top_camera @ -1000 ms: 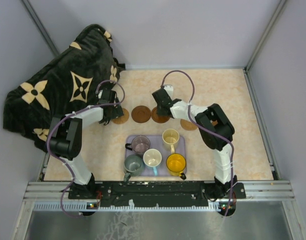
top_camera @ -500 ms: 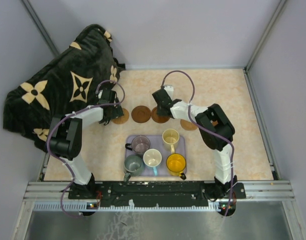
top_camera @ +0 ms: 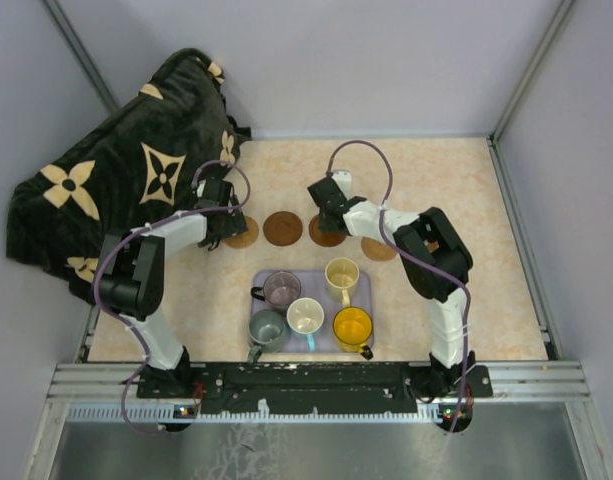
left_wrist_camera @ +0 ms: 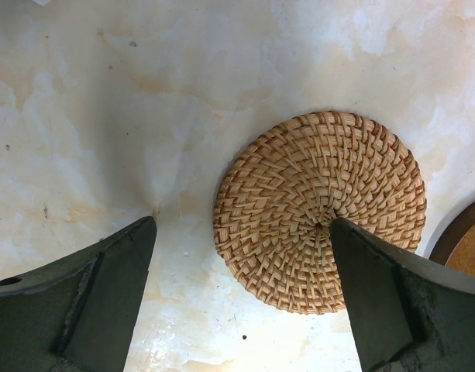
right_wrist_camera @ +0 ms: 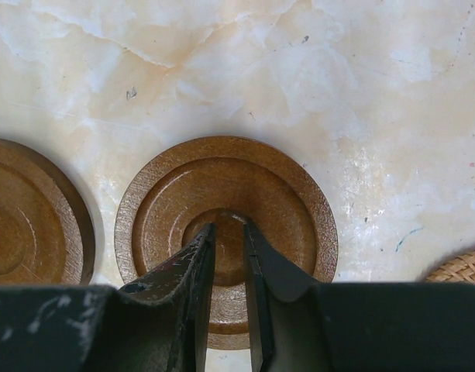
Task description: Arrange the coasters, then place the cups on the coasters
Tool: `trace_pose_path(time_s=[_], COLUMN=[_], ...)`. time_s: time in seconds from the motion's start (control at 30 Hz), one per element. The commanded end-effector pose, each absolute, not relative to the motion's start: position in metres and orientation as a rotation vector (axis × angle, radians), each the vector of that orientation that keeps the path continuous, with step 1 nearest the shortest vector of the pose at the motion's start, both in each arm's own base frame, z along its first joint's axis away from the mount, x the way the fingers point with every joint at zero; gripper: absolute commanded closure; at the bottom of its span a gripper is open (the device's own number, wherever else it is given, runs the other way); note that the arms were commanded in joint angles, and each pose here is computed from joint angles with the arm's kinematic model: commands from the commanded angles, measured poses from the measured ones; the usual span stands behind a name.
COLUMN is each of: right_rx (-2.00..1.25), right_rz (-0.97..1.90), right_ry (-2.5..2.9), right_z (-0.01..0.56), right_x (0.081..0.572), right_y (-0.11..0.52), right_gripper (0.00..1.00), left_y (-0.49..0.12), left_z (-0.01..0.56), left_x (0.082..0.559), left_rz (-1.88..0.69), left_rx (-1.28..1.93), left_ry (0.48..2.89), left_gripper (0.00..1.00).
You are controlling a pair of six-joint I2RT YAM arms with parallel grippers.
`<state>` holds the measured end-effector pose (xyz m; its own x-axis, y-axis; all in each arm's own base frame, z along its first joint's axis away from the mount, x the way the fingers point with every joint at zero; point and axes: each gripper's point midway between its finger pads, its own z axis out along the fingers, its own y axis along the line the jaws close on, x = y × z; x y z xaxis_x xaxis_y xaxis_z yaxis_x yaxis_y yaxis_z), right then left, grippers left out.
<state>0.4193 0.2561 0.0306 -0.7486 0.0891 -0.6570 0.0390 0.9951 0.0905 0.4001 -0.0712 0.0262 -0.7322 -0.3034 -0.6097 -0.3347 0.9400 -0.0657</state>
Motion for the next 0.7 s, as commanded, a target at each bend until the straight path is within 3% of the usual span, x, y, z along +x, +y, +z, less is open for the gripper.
trace_pose_path(time_s=[0.0, 0.67], right_rx=[0.017, -0.155], right_rz=[-0.084, 0.187], right_ry=[2.559, 2.288], right_z=[-0.001, 0.108], right_x=[0.390, 0.421], right_y=[0.219, 0.273], right_gripper=[0.77, 0.75], left_y=[-0.071, -0.073], left_z=[-0.001, 0.037], left_x=[0.376, 0.396], left_rz=[0.094, 0.061], left_rx=[-0.450, -0.447], left_ry=[2.561, 2.467], left_gripper=[0.00, 0.00])
